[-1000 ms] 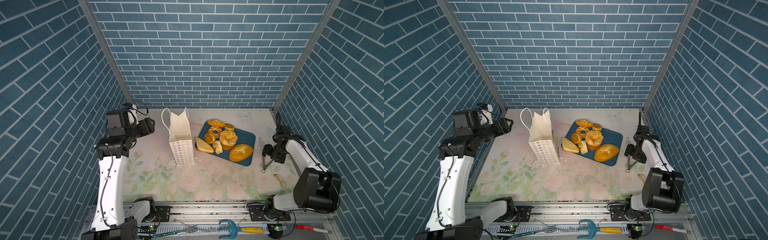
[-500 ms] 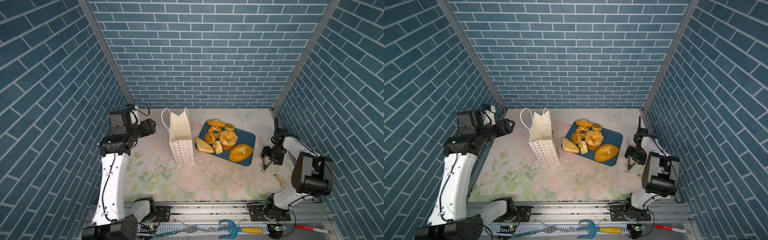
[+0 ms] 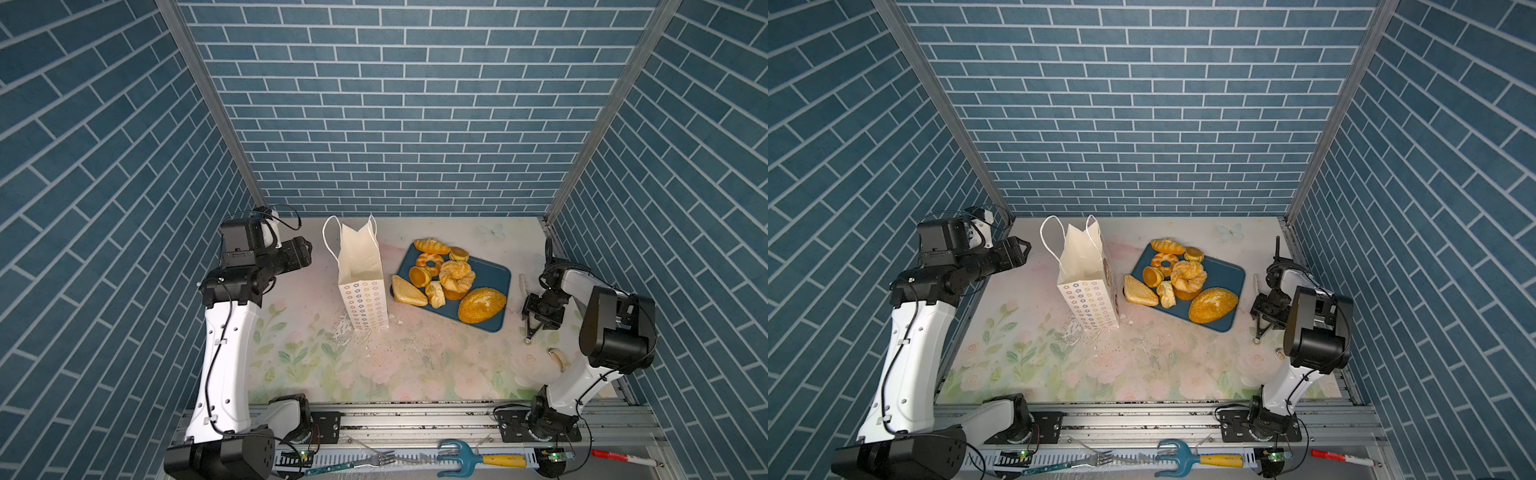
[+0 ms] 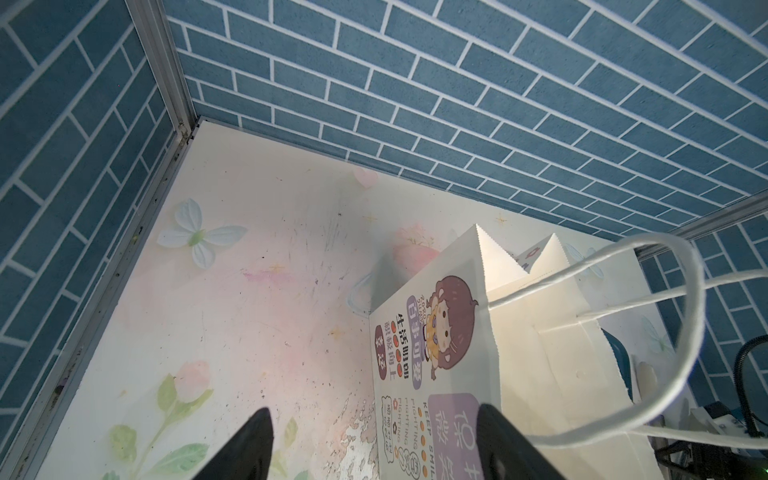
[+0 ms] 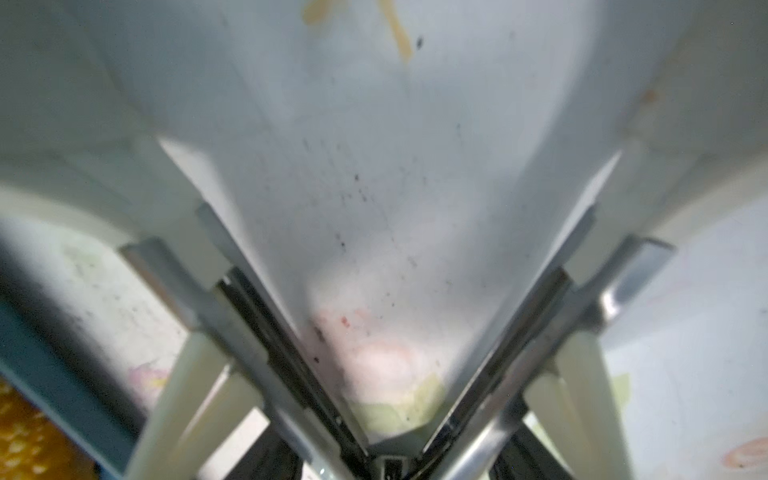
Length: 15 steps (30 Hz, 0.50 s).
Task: Place the fake bread into the paper bag
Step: 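Grasp the metal tongs lying on the table with the right gripper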
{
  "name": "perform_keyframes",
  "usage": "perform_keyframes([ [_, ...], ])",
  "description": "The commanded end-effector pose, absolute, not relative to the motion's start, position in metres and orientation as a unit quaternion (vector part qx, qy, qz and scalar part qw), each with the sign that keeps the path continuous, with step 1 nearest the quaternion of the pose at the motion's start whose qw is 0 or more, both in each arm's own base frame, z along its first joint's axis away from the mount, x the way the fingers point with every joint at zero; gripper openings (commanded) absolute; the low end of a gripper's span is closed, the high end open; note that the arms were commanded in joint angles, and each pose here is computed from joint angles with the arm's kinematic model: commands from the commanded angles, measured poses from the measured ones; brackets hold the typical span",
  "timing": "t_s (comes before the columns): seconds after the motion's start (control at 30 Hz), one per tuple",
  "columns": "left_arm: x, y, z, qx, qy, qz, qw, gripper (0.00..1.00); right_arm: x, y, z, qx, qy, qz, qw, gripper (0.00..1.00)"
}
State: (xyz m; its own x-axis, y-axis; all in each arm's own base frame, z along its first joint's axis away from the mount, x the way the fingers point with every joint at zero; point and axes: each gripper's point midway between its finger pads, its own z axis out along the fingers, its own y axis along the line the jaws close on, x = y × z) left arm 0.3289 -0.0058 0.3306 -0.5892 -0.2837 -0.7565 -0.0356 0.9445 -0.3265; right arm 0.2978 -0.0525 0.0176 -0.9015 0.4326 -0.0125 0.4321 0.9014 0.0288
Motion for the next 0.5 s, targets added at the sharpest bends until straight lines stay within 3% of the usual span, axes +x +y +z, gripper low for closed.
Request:
perform_keyframes([
  [0.0, 0.329, -0.003, 0.332, -0.092, 0.880, -0.135, 0.447, 0.78, 0.314, -0.062, 0.022, 0.198, 0.980, -0.003, 0.029, 0.62],
  [0.2, 0.330, -0.004, 0.334, -0.090, 0.878, -0.139, 0.449, 0.78, 0.332, -0.064, 0.025, 0.150, 0.988, 0.001, 0.040, 0.55],
  [0.47, 0.333, -0.008, 0.336, -0.084, 0.874, -0.149, 0.455, 0.78, 0.344, -0.067, 0.024, 0.092, 0.995, -0.007, 0.047, 0.54],
])
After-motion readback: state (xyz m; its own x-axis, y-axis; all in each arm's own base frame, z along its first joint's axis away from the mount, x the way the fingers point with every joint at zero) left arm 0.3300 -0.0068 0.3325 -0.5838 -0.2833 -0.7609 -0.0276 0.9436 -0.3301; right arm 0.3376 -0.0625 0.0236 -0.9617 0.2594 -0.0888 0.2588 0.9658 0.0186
